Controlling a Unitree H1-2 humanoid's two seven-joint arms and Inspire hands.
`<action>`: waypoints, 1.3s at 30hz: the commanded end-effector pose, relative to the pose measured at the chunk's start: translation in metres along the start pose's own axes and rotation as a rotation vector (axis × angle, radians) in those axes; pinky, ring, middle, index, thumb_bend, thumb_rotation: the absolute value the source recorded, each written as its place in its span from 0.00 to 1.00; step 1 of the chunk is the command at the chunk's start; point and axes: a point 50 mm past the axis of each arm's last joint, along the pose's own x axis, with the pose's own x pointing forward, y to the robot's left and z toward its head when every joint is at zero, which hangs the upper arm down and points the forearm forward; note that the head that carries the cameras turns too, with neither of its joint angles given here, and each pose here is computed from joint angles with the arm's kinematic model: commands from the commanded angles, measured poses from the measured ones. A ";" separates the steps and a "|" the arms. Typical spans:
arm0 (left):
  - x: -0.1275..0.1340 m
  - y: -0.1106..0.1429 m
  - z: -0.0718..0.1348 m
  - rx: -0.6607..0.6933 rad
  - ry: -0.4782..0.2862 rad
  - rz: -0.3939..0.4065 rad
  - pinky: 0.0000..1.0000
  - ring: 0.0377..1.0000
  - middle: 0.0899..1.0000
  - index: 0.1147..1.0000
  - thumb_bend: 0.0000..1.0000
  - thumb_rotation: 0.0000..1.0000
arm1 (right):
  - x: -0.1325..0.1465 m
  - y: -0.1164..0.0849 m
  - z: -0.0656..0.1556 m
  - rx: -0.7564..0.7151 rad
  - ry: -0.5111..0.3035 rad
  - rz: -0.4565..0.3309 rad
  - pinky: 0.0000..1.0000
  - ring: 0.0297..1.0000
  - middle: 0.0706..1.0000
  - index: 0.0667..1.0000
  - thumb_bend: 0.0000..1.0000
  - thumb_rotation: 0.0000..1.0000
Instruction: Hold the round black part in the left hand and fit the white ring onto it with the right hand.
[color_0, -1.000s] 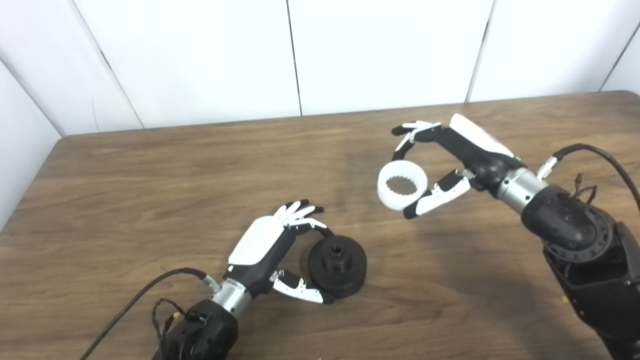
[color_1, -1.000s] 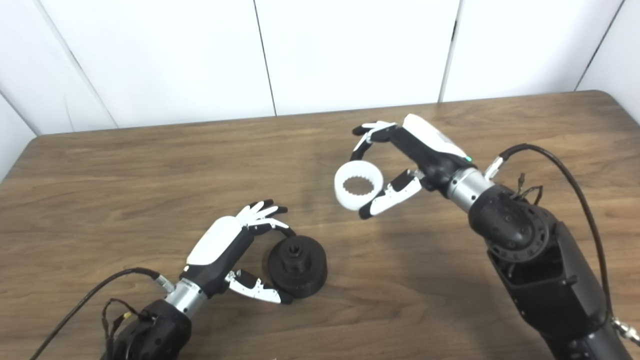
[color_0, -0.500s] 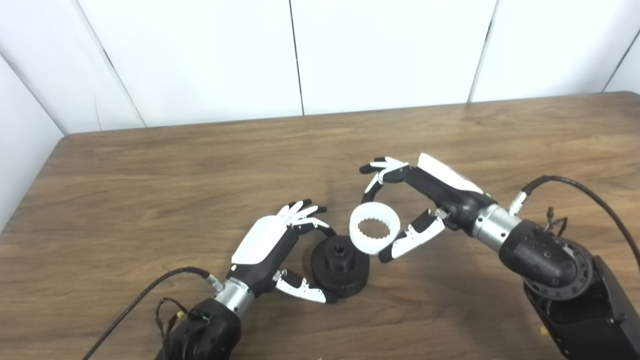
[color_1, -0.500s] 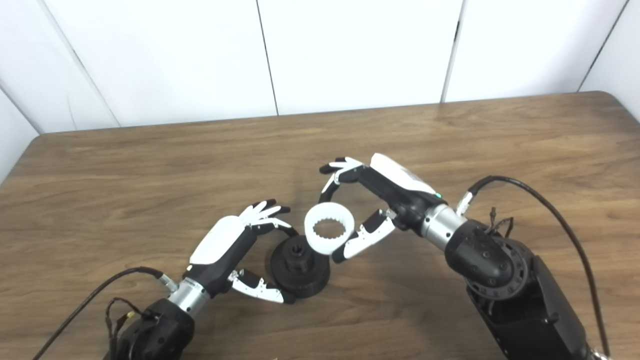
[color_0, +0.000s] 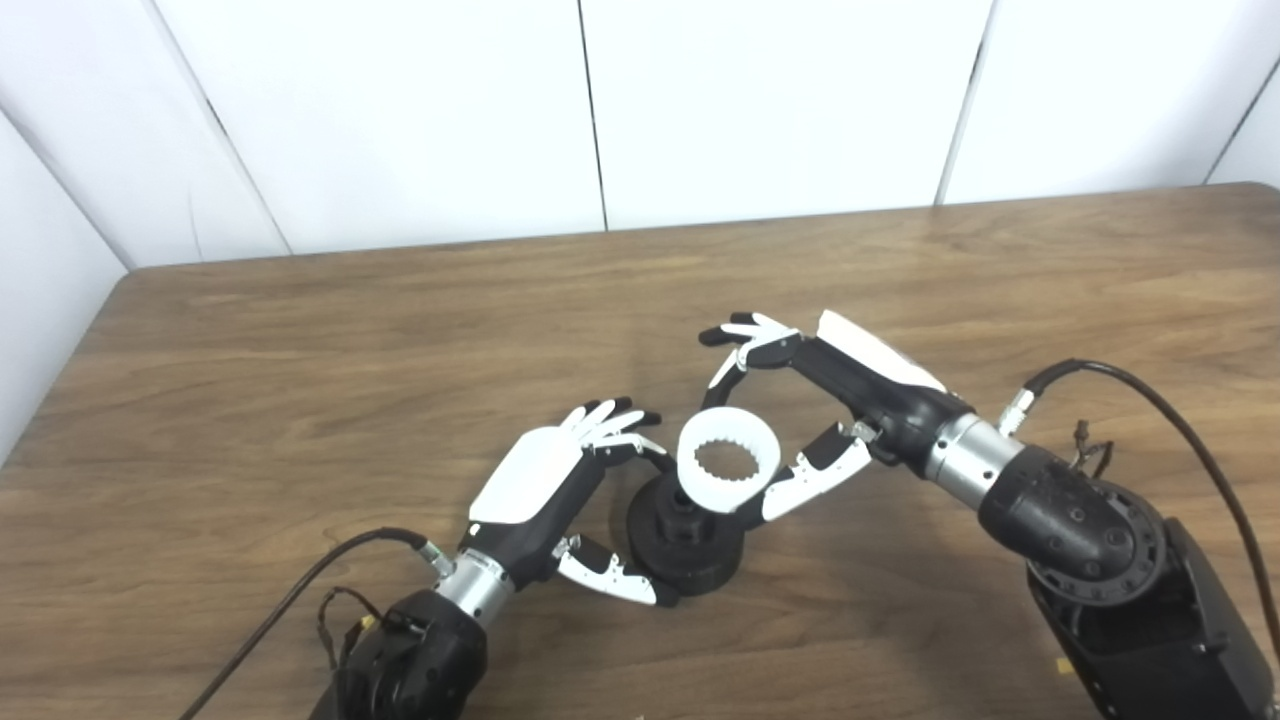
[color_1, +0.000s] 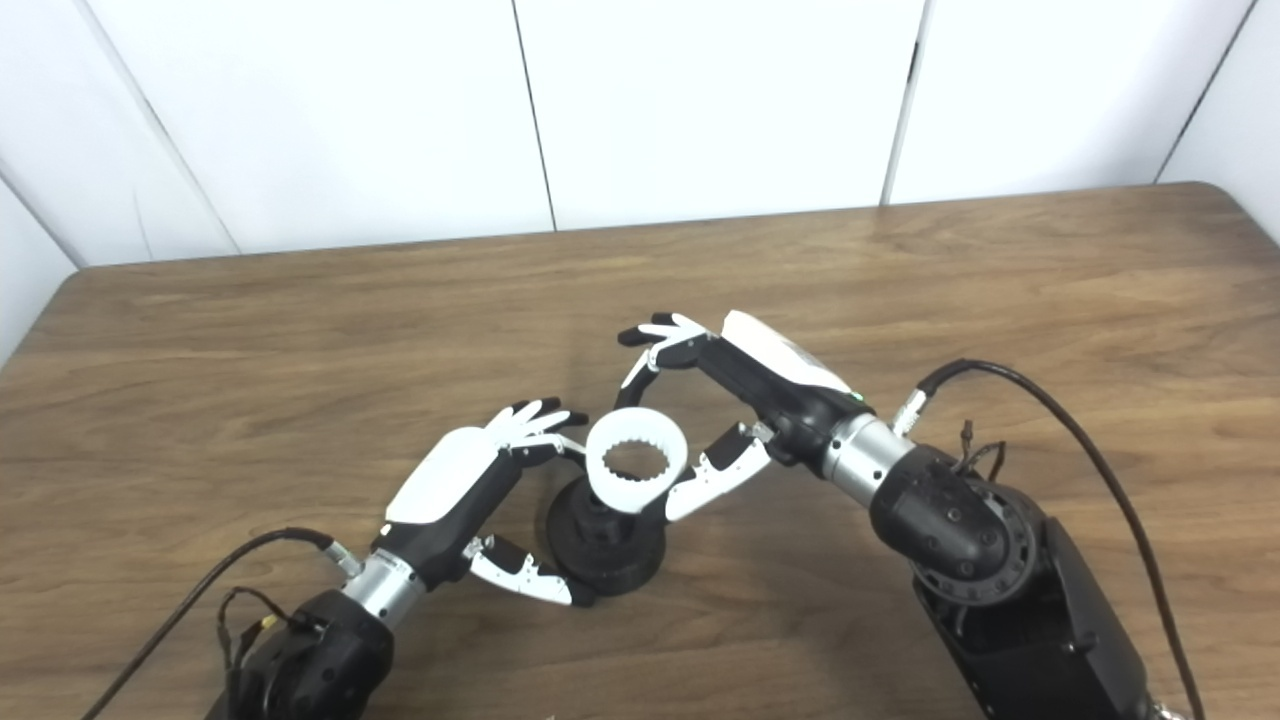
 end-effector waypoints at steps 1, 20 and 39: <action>0.006 0.009 0.007 0.040 -0.026 0.012 1.00 0.98 0.90 0.55 0.85 0.26 | 0.007 -0.011 0.013 -0.025 -0.055 -0.040 0.89 0.99 0.89 0.45 0.53 0.14; 0.007 0.012 0.018 0.034 -0.044 0.019 1.00 0.98 0.90 0.55 0.84 0.27 | 0.019 0.007 0.002 -0.023 -0.039 -0.009 0.93 0.98 0.88 0.45 0.53 0.15; 0.009 0.020 0.021 0.043 -0.045 0.023 0.99 0.98 0.90 0.56 0.85 0.26 | 0.012 0.018 -0.006 -0.040 -0.019 0.030 0.89 0.98 0.89 0.45 0.53 0.15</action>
